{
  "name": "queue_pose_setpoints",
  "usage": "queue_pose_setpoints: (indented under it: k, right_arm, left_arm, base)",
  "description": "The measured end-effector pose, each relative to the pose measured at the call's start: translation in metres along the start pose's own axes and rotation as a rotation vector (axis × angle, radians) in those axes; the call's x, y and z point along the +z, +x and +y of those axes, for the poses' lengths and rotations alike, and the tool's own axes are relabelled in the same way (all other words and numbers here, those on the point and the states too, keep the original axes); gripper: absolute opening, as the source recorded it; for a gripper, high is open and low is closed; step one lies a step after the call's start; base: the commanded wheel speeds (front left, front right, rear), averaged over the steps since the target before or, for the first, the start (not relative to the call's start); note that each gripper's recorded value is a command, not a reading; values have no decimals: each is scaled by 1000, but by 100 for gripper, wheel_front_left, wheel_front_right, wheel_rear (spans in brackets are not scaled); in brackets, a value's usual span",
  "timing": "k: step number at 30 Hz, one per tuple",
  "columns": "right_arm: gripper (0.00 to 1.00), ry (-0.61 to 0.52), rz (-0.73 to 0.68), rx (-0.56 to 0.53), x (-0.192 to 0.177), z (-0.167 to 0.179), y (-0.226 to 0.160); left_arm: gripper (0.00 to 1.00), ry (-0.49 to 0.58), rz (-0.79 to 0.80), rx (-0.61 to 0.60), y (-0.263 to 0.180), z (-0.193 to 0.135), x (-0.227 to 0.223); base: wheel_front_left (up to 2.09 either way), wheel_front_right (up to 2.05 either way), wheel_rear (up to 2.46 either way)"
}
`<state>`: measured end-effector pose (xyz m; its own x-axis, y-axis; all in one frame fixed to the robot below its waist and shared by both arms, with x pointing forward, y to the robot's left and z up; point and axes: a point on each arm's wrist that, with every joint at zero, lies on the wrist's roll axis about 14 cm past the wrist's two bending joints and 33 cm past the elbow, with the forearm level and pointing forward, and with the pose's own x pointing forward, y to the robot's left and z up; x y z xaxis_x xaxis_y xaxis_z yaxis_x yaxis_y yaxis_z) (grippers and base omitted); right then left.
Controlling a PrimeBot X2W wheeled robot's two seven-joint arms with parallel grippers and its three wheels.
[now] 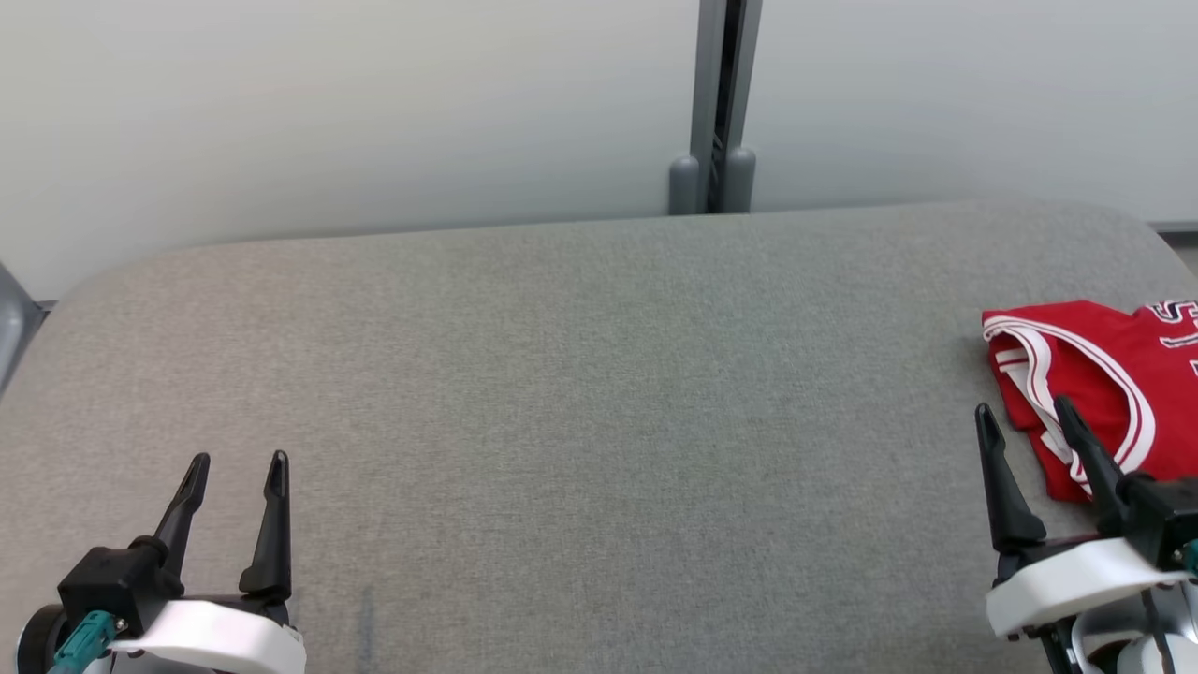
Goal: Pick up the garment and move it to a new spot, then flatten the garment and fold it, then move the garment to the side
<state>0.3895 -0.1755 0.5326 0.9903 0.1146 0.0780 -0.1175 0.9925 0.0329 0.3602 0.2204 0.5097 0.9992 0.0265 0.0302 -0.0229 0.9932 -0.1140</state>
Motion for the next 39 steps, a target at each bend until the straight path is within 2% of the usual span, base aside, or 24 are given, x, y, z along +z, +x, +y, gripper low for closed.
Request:
queue_pose_setpoints:
  k: [5,16,39]
  right_arm:
    - [100,16,6,17,0,8,-9]
    - [100,20,37,-45,-5,-9,-39]
    - [100,40,42,-34,-4,-1,-43]
  left_arm:
    - [100,2,-12,20,-13,5,6]
    - [100,-2,15,9,-24,2,0]
    - [100,-4,48,14,-30,3,-5]
  base:
    - [0,0,0]
    - [0,0,0]
    - [0,0,0]
